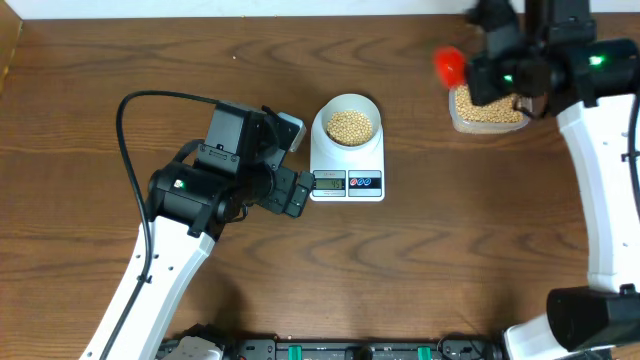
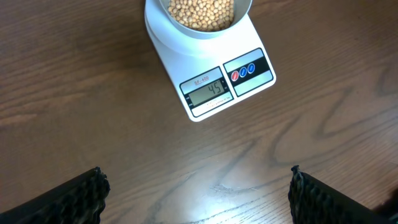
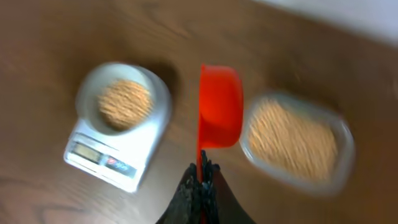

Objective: Scoop item into bowl and weigh 50g on scale
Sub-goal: 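Carry the empty red scoop back right to the soybean tub, then dip the red scoop into the soybeans and scoop a small amount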

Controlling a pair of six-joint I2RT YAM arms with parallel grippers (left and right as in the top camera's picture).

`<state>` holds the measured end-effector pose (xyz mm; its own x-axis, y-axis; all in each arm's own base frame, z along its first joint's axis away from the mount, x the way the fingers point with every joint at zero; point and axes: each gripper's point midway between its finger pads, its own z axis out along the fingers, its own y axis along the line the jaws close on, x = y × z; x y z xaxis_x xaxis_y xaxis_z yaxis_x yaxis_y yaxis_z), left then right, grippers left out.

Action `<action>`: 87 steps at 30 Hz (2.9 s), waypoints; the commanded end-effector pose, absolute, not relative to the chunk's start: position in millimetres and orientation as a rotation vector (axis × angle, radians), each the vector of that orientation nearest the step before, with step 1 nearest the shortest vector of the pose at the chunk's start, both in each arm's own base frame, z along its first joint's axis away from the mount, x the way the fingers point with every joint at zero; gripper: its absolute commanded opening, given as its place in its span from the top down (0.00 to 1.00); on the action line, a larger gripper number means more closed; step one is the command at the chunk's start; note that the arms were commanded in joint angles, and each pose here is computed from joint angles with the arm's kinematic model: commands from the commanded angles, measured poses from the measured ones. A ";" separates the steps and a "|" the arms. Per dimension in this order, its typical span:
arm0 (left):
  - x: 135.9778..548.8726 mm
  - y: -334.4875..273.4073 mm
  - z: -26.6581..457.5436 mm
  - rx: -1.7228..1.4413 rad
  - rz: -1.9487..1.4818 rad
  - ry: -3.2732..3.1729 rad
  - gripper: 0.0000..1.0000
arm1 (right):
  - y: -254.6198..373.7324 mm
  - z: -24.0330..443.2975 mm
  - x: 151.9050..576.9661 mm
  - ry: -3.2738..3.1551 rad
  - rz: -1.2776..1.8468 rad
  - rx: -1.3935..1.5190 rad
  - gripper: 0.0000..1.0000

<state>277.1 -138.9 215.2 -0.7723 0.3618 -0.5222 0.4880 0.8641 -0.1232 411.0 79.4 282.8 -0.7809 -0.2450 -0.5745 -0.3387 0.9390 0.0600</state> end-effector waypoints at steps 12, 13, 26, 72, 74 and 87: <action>276.0 -139.3 212.7 0.633 -0.355 2.550 0.05 | -31.9 246.8 393.7 2.715 -0.249 0.173 0.99; 276.0 -139.3 212.7 0.633 -0.355 2.550 0.05 | -31.9 241.1 395.0 2.730 -0.252 0.171 0.99; 276.0 -139.3 212.7 0.633 -0.355 2.550 0.05 | -26.2 174.3 444.8 2.794 -0.266 0.082 0.99; 276.0 -139.3 212.7 0.633 -0.355 2.550 0.05 | 14.7 130.3 485.5 2.769 0.256 -0.018 0.99; 276.0 -139.3 212.7 0.633 -0.355 2.550 0.05 | 7.9 129.5 483.7 2.776 0.253 0.002 0.99; 276.0 -139.3 212.7 0.633 -0.355 2.550 0.05 | -18.8 130.7 478.4 2.773 0.333 0.047 0.99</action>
